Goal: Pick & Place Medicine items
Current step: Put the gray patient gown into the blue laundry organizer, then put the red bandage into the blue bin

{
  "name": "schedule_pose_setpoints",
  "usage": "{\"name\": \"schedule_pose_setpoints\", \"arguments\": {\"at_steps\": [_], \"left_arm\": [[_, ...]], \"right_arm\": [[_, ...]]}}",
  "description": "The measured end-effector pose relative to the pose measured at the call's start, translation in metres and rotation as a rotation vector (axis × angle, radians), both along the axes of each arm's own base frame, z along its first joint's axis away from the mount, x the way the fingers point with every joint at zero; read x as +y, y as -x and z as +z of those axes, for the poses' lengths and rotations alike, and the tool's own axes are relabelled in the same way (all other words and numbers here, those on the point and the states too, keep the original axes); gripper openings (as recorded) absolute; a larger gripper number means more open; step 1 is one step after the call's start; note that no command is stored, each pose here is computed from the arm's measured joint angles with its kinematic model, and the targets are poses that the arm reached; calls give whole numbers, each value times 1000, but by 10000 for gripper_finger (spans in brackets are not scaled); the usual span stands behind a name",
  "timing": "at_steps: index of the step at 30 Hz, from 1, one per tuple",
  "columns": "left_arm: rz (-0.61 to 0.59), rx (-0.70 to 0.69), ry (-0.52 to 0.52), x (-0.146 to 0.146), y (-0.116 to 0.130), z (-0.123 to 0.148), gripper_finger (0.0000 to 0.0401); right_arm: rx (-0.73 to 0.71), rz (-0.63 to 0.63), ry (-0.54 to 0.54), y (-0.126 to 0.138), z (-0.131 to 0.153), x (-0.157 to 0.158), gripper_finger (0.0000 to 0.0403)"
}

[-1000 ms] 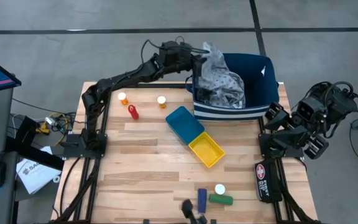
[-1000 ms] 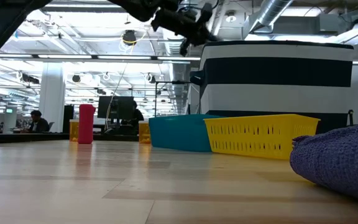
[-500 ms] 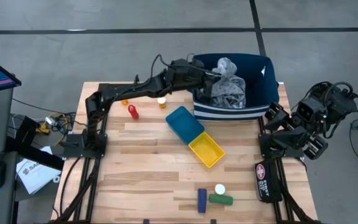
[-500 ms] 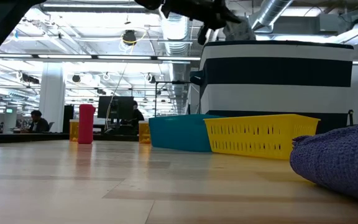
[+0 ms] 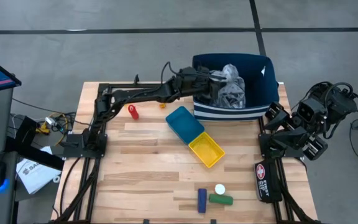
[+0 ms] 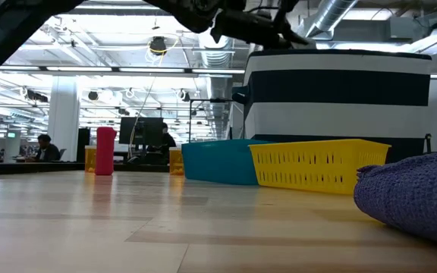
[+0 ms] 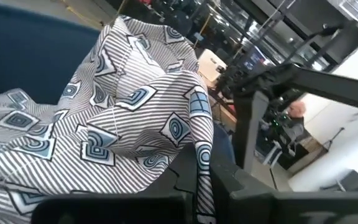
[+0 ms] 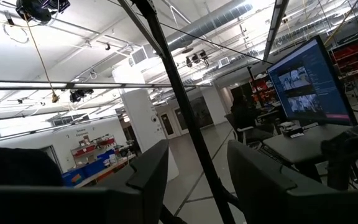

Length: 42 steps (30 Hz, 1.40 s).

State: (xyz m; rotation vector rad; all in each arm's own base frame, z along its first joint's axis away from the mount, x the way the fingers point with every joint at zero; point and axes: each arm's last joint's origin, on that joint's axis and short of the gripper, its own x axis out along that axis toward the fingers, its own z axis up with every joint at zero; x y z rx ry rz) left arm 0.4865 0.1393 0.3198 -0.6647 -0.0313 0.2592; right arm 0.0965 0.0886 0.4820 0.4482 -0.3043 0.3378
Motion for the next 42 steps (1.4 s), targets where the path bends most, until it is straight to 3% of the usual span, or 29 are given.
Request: {"name": "schedule_pose_setpoints", "arguments": {"at_steps": [5, 13, 18, 23, 28, 31, 34, 38, 42], "left_arm": [[-14, -1, -48, 1, 0, 4, 32], [-30, -91, -91, 4, 2, 34, 204], [-14, -183, -221, 2, 11, 61, 275], [-14, -239, -450, -8, 56, 125, 278], [-23, -172, -713, -38, 127, 190, 254], [-38, -105, -800, -61, 176, 218, 240], [-71, 70, -785, -77, 223, 223, 229], [-153, 357, -609, -92, 265, 205, 222], [-246, 431, -425, -115, 287, 197, 221]], "right_arm": [[-1, 0, 0, 0, 0, 0, 162], [-5, -4, 9, 0, 0, 0, 162], [-1, -21, 7, 0, 0, -1, 162], [49, -139, -19, -1, -2, -4, 162], [118, -269, -18, -1, -6, -9, 162], [112, -274, -32, 2, -5, -12, 162], [105, -273, -42, 6, 0, -16, 162], [95, -262, -32, 8, 5, -17, 162], [87, -253, -37, 11, 9, -18, 162]]}}
